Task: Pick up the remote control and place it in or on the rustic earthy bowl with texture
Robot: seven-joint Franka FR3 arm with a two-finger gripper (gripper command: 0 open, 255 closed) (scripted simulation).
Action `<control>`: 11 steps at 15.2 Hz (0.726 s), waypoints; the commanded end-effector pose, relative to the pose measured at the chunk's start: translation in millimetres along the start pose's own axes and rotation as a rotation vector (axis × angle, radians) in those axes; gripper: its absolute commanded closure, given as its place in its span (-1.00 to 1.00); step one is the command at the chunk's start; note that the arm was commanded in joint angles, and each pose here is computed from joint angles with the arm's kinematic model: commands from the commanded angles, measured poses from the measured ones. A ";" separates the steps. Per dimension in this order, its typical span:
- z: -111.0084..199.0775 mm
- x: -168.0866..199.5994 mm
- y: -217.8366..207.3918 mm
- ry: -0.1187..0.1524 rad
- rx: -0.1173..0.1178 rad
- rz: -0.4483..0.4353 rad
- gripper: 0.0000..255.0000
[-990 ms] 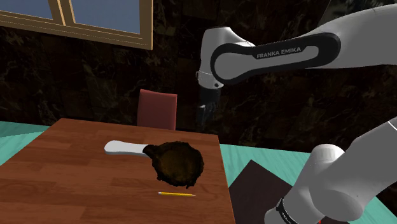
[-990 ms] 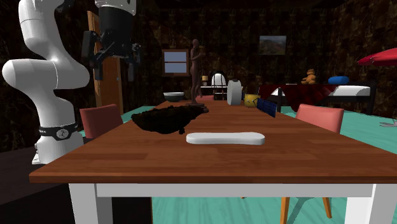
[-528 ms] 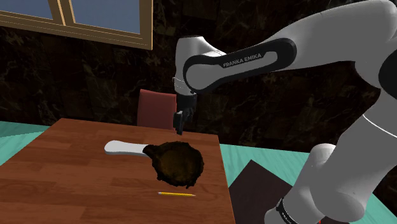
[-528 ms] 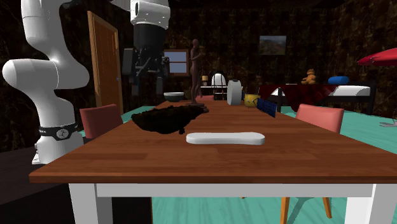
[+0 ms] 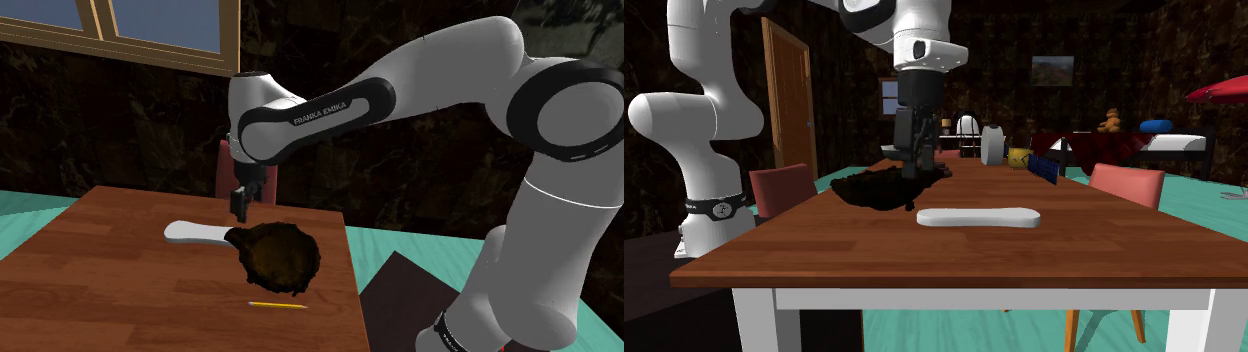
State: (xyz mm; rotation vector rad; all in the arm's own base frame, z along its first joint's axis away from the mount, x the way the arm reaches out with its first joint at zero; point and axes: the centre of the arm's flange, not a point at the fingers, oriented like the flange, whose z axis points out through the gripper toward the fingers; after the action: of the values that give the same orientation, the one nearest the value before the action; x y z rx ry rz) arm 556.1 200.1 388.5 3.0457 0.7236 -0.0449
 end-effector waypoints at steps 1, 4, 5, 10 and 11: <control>10.0 20.3 -11.2 0.009 0.000 -0.033 -1.00; 23.4 52.0 -27.3 0.021 0.000 -0.081 -1.00; 27.7 62.4 -33.0 0.026 0.000 -0.097 -1.00; 50.2 78.7 -42.2 0.032 0.000 -0.121 -1.00; 55.5 78.8 -42.2 0.032 0.000 -0.121 -1.00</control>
State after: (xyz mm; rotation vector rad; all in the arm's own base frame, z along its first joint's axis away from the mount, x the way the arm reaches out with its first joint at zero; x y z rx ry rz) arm 604.6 271.6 335.0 3.0055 0.9084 0.0017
